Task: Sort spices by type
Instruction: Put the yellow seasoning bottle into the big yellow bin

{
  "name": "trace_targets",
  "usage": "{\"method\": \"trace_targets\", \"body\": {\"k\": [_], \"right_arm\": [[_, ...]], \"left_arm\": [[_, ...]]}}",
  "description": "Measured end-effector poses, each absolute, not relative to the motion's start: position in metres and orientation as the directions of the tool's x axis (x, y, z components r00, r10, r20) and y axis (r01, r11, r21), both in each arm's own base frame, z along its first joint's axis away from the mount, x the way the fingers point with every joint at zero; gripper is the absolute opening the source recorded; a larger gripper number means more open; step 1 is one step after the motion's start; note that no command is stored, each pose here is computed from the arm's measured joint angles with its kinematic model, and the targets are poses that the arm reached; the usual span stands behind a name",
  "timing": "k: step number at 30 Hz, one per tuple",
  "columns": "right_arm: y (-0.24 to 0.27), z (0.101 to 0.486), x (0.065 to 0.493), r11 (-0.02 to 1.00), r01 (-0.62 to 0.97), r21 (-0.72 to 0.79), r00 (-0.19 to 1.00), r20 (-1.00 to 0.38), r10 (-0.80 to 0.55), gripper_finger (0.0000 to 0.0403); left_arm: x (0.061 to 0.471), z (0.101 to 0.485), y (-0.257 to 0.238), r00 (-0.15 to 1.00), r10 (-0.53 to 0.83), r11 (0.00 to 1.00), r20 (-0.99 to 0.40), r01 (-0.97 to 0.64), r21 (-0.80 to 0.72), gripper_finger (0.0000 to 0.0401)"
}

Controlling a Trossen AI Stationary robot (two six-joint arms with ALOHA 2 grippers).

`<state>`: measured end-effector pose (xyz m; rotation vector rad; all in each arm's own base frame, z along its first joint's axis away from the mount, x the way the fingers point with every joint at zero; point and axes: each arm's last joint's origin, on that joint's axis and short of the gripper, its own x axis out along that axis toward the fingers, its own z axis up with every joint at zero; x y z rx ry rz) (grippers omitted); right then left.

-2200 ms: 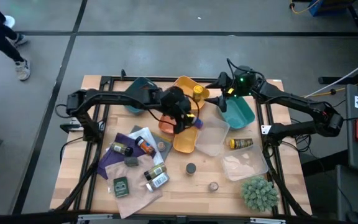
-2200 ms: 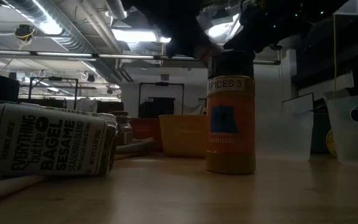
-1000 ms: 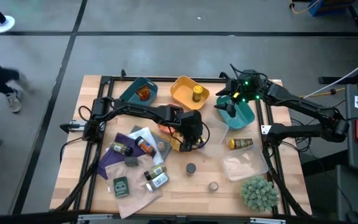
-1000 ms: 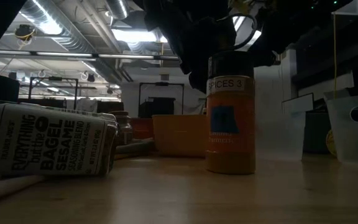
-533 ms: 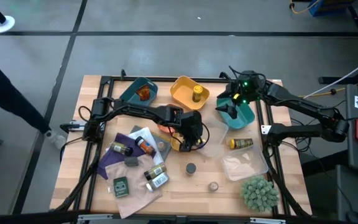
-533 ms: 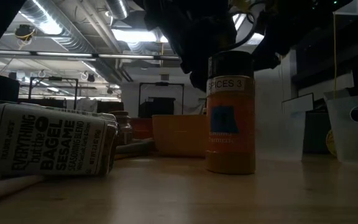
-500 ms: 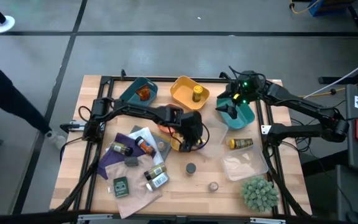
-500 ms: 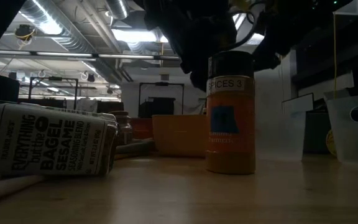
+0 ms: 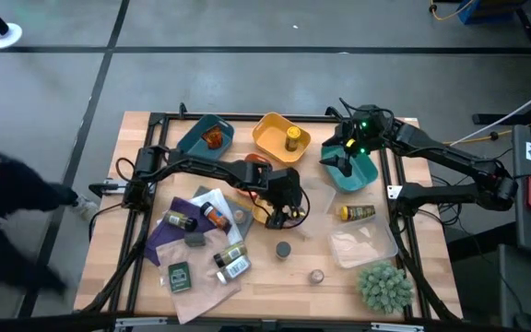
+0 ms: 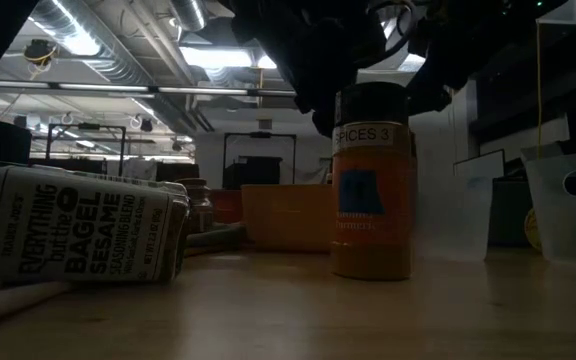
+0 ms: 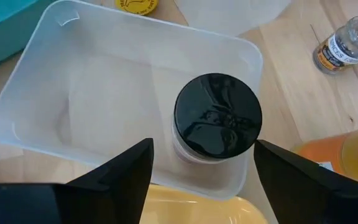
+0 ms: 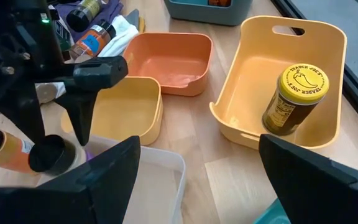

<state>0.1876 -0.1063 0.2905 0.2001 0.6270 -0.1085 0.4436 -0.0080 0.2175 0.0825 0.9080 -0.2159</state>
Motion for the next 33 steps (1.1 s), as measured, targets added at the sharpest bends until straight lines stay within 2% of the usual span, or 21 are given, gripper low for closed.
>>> {"method": "trace_targets", "body": {"k": [6,17,26,33], "right_arm": [[-0.105,0.290,0.185,0.973,0.164,0.162,0.793,-0.608,-0.032,0.0326],[-0.082,0.297,0.154,0.967,0.161,0.200,0.750,-0.661,0.012,0.0326],[-0.042,0.289,0.149,0.955,0.074,0.287,0.611,-0.770,0.184,0.0326],[-0.020,0.279,0.149,0.962,0.214,0.170,0.440,-0.896,0.061,0.0326]], "left_arm": [[0.441,0.223,-0.007,0.597,-0.149,0.976,-0.788,0.218,-0.019,0.0265],[0.420,0.275,0.014,0.687,-0.115,0.981,-0.718,0.193,0.027,0.0261],[0.410,0.293,0.031,0.716,-0.083,0.988,-0.693,0.149,0.036,0.0260],[0.410,0.294,0.037,0.719,-0.073,0.990,-0.691,0.136,0.037,0.0260]]}}
